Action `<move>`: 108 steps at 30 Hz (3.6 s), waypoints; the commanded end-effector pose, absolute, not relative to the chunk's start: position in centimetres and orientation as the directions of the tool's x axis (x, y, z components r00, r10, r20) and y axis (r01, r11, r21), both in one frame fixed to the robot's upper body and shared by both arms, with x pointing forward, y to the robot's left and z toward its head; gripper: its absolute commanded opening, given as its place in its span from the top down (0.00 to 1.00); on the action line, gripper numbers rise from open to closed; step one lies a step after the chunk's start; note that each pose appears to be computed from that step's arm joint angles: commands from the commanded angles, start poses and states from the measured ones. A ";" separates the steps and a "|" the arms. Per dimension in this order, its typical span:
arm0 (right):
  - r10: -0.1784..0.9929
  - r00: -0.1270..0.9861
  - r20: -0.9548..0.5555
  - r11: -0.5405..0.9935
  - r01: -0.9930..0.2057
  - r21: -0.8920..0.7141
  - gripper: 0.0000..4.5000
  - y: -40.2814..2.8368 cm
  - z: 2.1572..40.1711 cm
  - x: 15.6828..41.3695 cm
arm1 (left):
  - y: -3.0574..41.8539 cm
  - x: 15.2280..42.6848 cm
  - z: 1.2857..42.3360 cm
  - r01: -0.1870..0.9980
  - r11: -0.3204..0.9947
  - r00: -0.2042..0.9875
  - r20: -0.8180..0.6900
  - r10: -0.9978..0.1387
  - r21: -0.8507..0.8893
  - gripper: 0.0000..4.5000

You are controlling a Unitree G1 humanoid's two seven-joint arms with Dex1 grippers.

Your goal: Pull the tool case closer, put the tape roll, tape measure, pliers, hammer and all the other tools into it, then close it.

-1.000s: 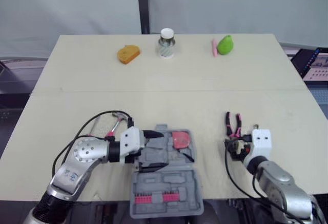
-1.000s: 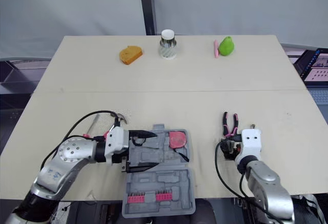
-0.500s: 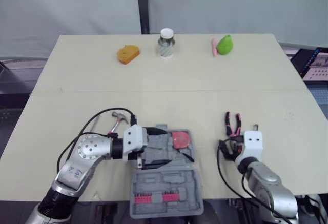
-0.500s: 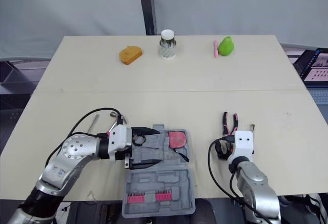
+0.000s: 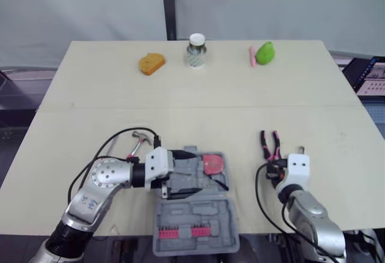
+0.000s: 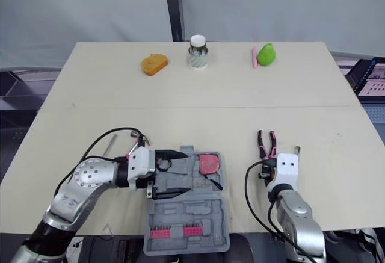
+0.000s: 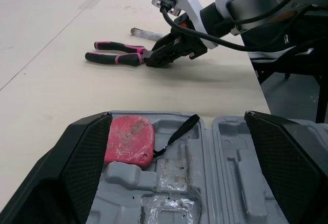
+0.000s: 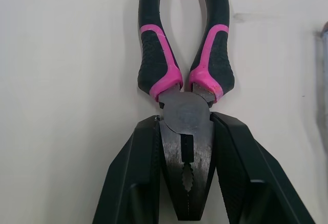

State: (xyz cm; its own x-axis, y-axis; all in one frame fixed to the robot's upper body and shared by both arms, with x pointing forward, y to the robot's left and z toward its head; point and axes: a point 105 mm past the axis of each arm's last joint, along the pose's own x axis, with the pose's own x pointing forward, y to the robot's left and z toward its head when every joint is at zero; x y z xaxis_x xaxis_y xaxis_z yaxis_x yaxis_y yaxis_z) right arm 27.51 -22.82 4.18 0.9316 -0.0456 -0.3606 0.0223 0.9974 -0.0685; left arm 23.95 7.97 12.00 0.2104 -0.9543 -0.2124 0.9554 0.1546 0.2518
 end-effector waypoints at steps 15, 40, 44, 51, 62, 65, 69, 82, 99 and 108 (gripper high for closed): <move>0.800 0.242 -0.549 0.036 -0.933 -0.359 0.79 -10.3 14.4 24.5 | 18.4 16.0 10.9 0.781 0.578 0.623 -0.227 -0.748 0.236 0.00; 0.678 0.199 -0.708 -0.130 -0.915 -0.381 0.79 -3.5 11.6 25.8 | 18.7 14.3 9.8 0.636 0.759 0.771 -0.154 -0.618 0.139 0.00; 0.676 0.205 -0.708 -0.122 -0.916 -0.382 0.79 -3.4 11.4 26.0 | 18.8 14.4 9.9 0.625 0.769 0.780 -0.146 -0.609 0.134 0.00; 0.662 0.204 -0.721 -0.125 -0.918 -0.375 0.79 -3.5 10.6 26.1 | 18.9 14.7 10.0 0.618 0.775 0.785 -0.142 -0.603 0.128 0.00; 0.641 0.195 -0.743 -0.130 -0.925 -0.356 0.79 -3.8 9.7 26.0 | 18.7 15.1 10.1 0.617 0.776 0.787 -0.136 -0.602 0.130 0.00; 0.642 0.194 -0.742 -0.126 -0.928 -0.351 0.79 -3.8 9.7 26.0 | 18.6 15.1 9.9 0.619 0.775 0.785 -0.139 -0.604 0.128 0.00; 0.644 0.192 -0.740 -0.123 -0.929 -0.348 0.79 -3.7 9.6 26.0 | 18.6 15.1 9.9 0.621 0.773 0.783 -0.141 -0.605 0.129 0.00; 0.659 0.194 -0.726 -0.111 -0.930 -0.349 0.56 -3.3 9.5 26.0 | 18.3 15.4 9.8 0.627 0.768 0.779 -0.143 -0.611 0.133 0.00; 0.947 0.221 -0.234 0.163 -0.956 -0.244 0.65 -0.2 11.7 27.2 | 17.7 16.4 9.8 0.645 0.752 0.764 -0.124 -0.633 0.137 0.00; 0.939 0.215 -0.270 0.159 -0.964 -0.214 0.99 0.7 7.6 27.6 | 17.8 16.6 9.8 0.648 0.747 0.761 -0.126 -0.636 0.145 0.00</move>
State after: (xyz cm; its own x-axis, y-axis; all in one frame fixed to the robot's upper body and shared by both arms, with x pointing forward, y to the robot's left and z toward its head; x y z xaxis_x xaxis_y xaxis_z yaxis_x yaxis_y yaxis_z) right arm 27.65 0.09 6.75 0.2165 0.9265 -0.3078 -0.9692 0.1663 -0.1814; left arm 16.78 17.96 9.53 0.7649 -0.6307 -0.1310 0.6439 0.7536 0.1319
